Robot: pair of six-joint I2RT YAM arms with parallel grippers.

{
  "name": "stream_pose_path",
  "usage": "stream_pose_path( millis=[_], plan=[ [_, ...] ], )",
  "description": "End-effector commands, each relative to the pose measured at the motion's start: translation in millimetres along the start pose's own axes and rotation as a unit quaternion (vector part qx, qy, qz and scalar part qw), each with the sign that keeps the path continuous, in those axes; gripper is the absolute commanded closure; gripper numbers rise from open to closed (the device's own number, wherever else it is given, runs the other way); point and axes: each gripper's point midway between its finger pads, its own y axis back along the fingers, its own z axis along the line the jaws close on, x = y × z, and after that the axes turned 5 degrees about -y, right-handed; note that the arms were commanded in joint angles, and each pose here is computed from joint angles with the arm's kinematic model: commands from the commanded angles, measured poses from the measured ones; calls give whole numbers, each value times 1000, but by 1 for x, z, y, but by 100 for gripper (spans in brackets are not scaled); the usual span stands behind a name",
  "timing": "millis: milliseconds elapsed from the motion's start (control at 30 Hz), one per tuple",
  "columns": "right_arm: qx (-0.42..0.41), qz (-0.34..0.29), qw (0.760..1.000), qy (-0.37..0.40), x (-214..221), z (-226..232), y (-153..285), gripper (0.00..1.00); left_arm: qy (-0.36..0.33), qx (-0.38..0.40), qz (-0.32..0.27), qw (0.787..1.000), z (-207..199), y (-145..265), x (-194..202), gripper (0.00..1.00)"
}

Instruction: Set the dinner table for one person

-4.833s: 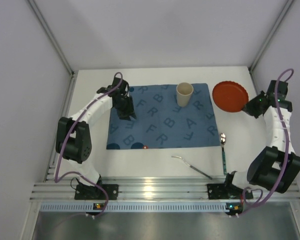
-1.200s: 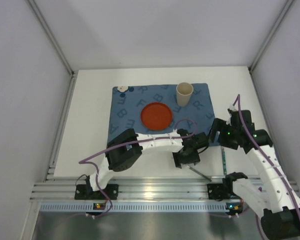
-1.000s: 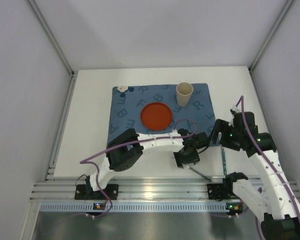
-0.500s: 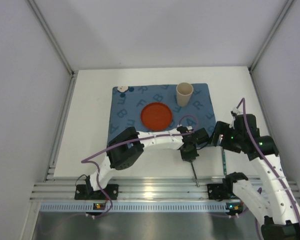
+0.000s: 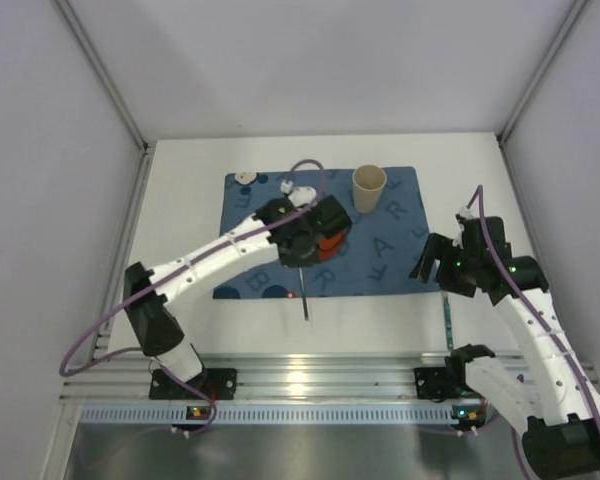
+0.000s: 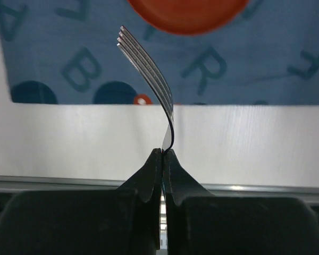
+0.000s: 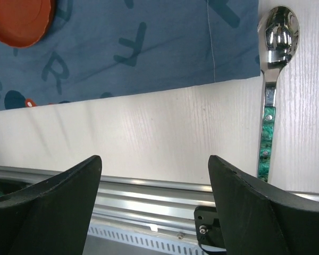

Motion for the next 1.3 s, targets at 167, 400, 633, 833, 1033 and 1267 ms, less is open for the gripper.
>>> stream_pose_path(
  millis=[167,400,633,833,1033,1267],
  plan=[
    [-21,-14,1000,3,-5,9,3,18,-52,-185,-4,981,163,-6,-45,100],
    [-35,-5,999,0,4,13,16,18,-90,-251,5,964,198,-79,-91,100],
    [-25,-1,1000,3,12,6,22,18,-138,-323,5,936,204,-140,-122,100],
    [-2,-5,1000,4,11,-2,26,18,-123,-335,-3,934,199,-175,-150,100],
    [9,6,1000,7,15,-7,23,18,-99,-355,-8,929,200,-188,-170,100],
    [12,3,1000,5,11,-7,19,18,-64,-375,8,925,208,-191,-154,98]
  ],
)
